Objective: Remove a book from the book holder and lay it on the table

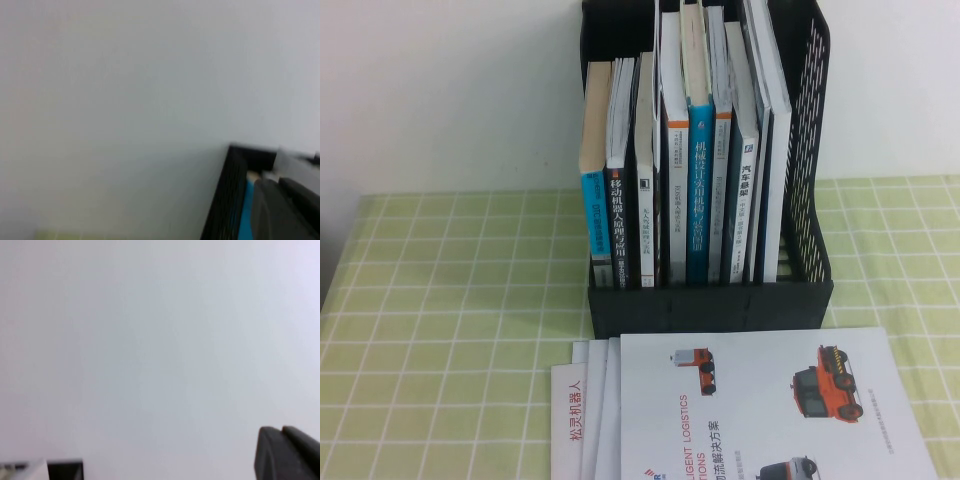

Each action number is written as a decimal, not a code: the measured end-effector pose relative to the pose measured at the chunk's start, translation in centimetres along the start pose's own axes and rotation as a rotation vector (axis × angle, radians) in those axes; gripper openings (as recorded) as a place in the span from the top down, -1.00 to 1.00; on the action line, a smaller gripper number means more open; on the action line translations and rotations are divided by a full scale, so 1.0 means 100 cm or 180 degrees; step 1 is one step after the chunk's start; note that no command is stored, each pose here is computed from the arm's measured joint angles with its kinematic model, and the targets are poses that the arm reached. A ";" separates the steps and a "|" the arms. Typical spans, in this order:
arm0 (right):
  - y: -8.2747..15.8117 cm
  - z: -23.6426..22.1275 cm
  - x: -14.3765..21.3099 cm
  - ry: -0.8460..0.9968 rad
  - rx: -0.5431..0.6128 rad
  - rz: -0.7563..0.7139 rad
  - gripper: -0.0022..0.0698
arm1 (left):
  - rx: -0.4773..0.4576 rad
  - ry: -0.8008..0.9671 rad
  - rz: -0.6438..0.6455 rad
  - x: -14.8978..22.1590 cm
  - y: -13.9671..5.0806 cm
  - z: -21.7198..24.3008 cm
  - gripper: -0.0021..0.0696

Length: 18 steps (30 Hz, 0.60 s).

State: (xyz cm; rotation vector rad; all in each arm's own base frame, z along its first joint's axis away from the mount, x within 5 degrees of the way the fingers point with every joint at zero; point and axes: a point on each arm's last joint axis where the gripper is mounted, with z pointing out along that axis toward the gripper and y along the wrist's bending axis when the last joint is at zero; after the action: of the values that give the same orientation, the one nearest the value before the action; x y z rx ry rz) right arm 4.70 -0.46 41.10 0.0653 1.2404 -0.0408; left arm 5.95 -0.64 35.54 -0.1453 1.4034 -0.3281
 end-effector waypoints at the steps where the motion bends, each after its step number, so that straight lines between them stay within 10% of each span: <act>1: -0.001 0.009 0.002 0.0264 0.0051 -0.0001 0.95 | -0.0057 0.0289 0.0007 0.001 0.000 0.010 0.95; 11: -0.007 0.051 0.065 0.2605 0.0252 -0.0195 0.95 | -0.0201 0.2165 0.0157 0.051 0.002 0.080 0.95; 18: 0.019 0.051 0.086 0.2858 -0.0558 0.0276 0.95 | 0.0143 0.2495 -0.0211 0.075 -0.013 0.111 0.95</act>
State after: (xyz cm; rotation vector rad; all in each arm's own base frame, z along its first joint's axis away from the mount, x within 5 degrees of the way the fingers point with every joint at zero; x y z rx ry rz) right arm 12.46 1.10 34.62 -0.0216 2.1307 0.1933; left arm 17.59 -5.23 30.76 -0.0207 2.1663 -0.5015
